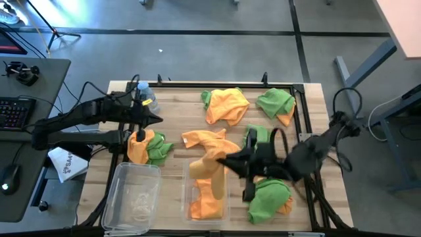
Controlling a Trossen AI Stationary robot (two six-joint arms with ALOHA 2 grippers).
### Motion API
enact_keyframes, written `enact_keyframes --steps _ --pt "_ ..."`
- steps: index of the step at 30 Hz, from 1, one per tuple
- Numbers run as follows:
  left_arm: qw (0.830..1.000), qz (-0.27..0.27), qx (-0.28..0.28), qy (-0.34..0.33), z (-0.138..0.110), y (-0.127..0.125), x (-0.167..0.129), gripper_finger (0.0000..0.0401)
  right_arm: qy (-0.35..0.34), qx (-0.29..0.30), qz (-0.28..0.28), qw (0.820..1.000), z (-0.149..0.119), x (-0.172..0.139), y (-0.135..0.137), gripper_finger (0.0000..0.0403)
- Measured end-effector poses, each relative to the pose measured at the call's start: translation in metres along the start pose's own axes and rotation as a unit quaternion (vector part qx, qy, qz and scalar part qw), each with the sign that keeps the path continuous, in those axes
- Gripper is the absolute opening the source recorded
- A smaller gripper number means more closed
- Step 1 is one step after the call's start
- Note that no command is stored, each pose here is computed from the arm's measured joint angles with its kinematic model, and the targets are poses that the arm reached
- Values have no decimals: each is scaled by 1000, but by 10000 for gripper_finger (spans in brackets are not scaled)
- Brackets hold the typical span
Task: Sort microfiber towel by color & place in baskets
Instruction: Put the orange towel into the right transparent bin
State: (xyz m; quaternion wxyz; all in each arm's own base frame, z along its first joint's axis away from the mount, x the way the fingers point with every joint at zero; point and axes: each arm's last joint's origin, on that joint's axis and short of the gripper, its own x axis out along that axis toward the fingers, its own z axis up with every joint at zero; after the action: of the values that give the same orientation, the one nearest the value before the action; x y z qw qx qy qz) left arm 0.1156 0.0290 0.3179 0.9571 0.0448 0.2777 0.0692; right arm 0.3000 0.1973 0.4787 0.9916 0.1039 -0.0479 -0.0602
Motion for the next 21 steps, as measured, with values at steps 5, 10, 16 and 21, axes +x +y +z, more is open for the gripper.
enact_keyframes --steps 5,10,16,21 --pt "1000 2 -8 -30 -2 -1 -14 0 30 -9 -13 999 -25 13 27 0" --pt "999 0 -10 -51 -4 -3 -24 0 104 -36 -45 993 -55 27 35 0" --pt "999 -1 -18 -49 -7 -4 -29 0 222 1 -98 970 -94 38 17 0" --pt "999 -5 -20 -28 -12 -5 -29 0 331 18 -106 937 -125 50 2 0"
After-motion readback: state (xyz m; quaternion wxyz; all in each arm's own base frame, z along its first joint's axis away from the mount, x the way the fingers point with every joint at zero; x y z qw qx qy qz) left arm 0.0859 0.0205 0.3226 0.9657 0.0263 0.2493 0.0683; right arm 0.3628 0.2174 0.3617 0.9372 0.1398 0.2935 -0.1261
